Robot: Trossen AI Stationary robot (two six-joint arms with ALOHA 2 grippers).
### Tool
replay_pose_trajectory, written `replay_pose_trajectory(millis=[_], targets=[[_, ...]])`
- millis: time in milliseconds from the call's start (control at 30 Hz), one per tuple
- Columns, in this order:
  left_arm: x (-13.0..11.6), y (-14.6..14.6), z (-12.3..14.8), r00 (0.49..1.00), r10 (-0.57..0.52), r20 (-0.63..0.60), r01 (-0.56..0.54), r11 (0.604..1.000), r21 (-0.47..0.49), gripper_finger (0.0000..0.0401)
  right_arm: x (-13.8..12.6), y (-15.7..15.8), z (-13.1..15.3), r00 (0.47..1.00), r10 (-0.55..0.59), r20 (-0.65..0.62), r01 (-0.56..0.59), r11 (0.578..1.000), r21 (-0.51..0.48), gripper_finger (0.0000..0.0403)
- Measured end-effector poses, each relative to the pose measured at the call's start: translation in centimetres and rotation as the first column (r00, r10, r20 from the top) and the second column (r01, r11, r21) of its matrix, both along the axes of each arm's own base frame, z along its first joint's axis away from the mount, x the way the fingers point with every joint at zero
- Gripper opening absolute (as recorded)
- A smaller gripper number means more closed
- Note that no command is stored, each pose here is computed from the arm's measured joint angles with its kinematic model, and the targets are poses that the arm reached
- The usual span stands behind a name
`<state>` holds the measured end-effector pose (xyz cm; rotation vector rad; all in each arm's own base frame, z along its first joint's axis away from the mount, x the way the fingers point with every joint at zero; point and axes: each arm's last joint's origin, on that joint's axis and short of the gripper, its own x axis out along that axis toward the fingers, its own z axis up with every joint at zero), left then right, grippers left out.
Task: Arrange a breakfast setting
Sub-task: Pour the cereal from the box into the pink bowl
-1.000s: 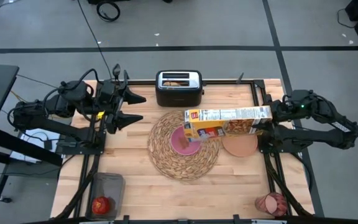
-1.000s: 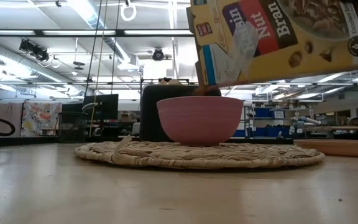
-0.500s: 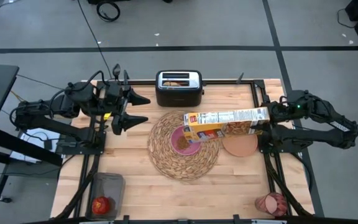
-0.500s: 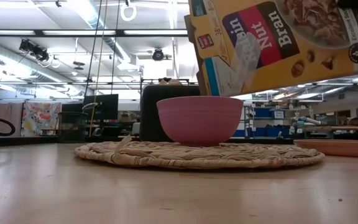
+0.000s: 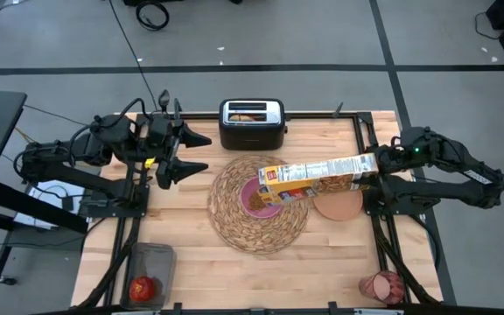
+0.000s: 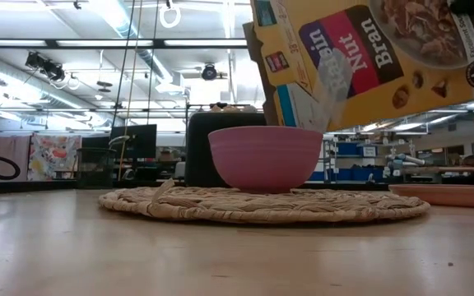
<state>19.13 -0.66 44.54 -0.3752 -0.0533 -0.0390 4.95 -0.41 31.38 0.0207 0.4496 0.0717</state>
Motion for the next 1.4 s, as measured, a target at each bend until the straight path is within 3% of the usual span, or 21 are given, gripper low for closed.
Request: replay_pose_trajectory(millis=[1400], targets=[[0.0,0.0,-0.01,1.0,0.0,-0.001,0.0,1.0,0.0,0.0394,0.32,-0.14,0.89,0.999,-0.026,0.019,0.026,1.0,0.007,0.0248]])
